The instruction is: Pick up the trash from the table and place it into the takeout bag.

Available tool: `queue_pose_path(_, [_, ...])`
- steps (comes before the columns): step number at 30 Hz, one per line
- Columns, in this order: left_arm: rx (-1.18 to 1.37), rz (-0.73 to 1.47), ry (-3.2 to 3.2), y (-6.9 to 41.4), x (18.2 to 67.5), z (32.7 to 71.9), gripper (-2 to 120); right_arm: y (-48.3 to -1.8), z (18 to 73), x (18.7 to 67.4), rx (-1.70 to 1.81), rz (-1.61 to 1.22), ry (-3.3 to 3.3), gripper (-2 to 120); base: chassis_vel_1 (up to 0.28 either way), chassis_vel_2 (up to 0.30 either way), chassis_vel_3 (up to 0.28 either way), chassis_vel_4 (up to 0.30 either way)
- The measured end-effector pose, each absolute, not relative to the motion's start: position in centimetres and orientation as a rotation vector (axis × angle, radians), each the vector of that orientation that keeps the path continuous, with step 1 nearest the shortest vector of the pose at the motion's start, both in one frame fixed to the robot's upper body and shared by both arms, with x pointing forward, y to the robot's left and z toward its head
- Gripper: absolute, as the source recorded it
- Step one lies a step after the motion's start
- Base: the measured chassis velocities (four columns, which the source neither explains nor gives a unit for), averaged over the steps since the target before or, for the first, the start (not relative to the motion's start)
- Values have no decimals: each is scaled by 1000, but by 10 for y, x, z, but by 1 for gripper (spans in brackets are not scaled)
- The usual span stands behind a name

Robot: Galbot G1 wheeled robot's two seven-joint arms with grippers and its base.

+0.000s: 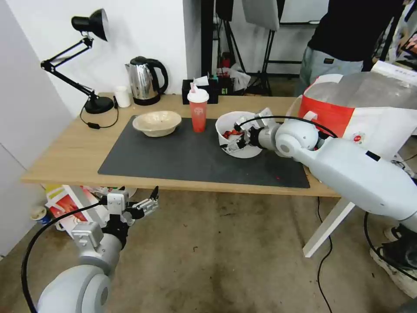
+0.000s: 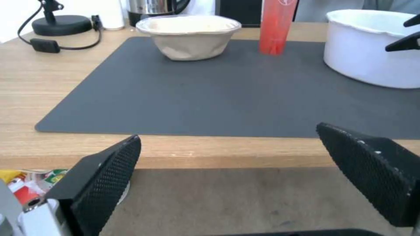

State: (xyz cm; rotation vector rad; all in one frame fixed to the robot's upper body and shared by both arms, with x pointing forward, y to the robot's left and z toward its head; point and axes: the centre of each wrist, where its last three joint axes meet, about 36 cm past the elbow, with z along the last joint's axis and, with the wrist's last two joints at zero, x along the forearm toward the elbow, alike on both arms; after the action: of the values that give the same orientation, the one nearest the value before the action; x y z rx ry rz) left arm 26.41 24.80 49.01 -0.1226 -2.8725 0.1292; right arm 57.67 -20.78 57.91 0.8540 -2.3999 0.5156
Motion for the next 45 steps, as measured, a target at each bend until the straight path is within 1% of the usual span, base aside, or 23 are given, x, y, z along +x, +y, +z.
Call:
queue_pose_path(25, [-118,138,-2864,244,262,489,100,-218,567,581,804,535,-2367,100,0,0,0,0])
queue_pose_path(45, [-107,146,-2882,242,260,489,100,-212,550,586,792,556,-2341,100,0,0,0,0])
